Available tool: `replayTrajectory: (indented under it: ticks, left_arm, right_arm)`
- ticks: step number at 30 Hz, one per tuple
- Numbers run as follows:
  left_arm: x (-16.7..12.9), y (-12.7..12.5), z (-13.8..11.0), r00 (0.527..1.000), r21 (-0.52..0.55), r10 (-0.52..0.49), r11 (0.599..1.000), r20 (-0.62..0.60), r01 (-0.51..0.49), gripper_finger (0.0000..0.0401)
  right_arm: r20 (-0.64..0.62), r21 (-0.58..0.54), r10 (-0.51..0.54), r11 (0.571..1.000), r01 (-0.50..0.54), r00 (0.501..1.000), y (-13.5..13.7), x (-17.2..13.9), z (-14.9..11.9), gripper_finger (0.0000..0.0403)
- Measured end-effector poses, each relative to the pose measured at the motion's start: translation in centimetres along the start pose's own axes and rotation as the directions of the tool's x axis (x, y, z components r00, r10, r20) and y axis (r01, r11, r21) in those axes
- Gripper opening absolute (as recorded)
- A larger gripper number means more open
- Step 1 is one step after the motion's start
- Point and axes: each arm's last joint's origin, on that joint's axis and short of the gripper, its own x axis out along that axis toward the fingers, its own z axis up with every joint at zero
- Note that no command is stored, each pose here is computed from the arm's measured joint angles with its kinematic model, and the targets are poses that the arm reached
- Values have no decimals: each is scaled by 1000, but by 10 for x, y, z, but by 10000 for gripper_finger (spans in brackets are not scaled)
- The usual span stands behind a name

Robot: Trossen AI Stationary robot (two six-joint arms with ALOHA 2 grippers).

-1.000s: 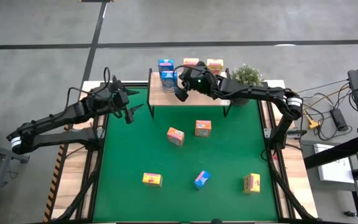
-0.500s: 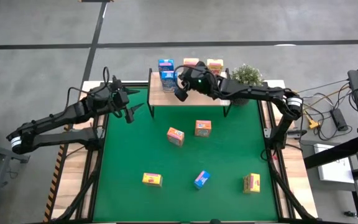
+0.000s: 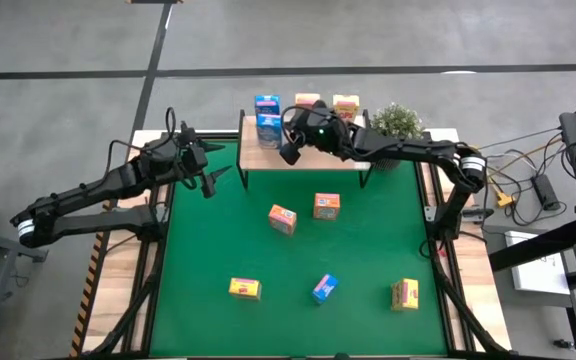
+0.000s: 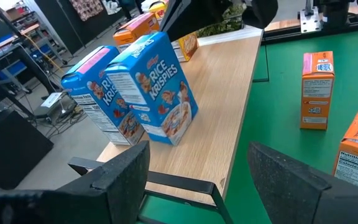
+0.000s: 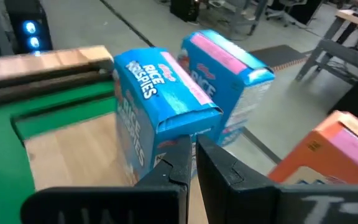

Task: Stack cereal on shelf
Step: Put the top blue cereal box on the shelf

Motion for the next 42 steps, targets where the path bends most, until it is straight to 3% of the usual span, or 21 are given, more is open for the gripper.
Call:
replayTrajectory:
  ticks: [20, 24, 28, 31, 35, 42]
  left_arm:
    - [0, 0, 0, 1000, 0, 0, 1000, 0, 0, 252]
    - [0, 0, 0, 1000, 0, 0, 1000, 0, 0, 252]
    - [0, 0, 0, 1000, 0, -1, 1000, -1, 1, 252]
    - [0, 0, 0, 1000, 0, 0, 1000, -1, 0, 252]
    - [0, 0, 0, 1000, 0, 0, 1000, 1, 0, 252]
    - [1, 0, 1, 1000, 3, 2, 1000, 8, -2, 252]
  right_arm:
    - [50, -54, -16, 998, 18, 999, -3, 1, 5, 13]
    - [39, -43, -11, 999, 13, 999, -5, -12, 11, 13]
    - [-13, -13, 23, 1000, -23, 1000, 0, -33, 15, 13]
    - [-80, -19, 108, 994, -110, 991, 6, -38, 10, 13]
    - [-61, -11, 239, 971, -240, 969, 15, -27, 4, 13]
    - [-27, -38, 216, 975, -217, 976, 24, 7, -13, 13]
